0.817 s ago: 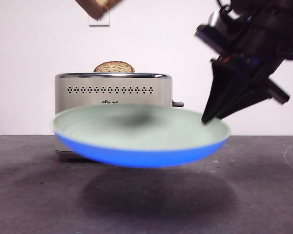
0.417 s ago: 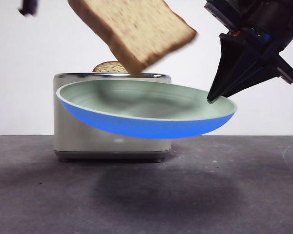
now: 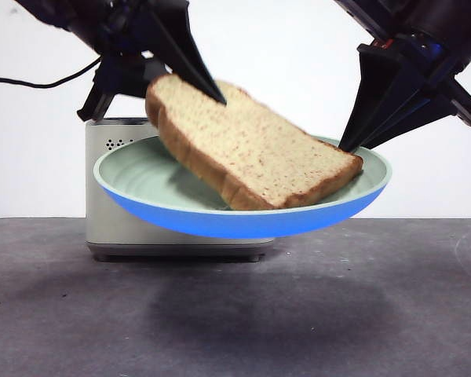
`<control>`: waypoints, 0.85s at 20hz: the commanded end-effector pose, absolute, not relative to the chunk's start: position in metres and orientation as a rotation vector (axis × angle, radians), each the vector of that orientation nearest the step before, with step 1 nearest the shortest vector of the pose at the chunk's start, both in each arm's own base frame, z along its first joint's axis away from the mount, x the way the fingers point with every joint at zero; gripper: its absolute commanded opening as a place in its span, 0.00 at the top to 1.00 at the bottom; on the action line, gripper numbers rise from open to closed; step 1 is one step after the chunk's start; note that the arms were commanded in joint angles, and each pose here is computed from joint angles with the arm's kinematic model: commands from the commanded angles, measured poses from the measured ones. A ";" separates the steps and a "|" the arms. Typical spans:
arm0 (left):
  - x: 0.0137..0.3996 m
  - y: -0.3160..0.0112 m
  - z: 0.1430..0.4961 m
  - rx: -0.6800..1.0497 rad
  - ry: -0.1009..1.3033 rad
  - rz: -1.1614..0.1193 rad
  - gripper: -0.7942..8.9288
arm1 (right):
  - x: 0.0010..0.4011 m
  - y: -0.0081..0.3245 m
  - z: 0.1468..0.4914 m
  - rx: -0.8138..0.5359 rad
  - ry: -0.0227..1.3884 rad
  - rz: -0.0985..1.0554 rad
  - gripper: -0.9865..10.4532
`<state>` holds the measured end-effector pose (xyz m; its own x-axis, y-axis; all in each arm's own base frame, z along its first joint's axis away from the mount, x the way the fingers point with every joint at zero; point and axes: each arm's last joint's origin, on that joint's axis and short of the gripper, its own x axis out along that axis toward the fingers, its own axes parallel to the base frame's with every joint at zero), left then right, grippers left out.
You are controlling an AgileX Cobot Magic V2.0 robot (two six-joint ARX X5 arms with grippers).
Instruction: Take the bread from the toaster,put the bread on the plate,put the plate on the table
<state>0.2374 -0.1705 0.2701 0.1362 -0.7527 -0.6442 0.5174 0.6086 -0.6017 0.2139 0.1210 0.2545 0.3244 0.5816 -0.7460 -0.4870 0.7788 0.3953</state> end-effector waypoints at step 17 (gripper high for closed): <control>0.231 -0.176 0.316 -0.246 1.010 -0.978 0.43 | 0.215 0.115 0.264 0.131 0.995 0.683 0.93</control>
<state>0.2318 -0.1760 0.3134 0.1698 -0.7763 -0.6071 0.5490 0.5861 -0.5959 0.2143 0.1149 0.2591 0.3413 0.5761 -0.7427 -0.4706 0.7887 0.3955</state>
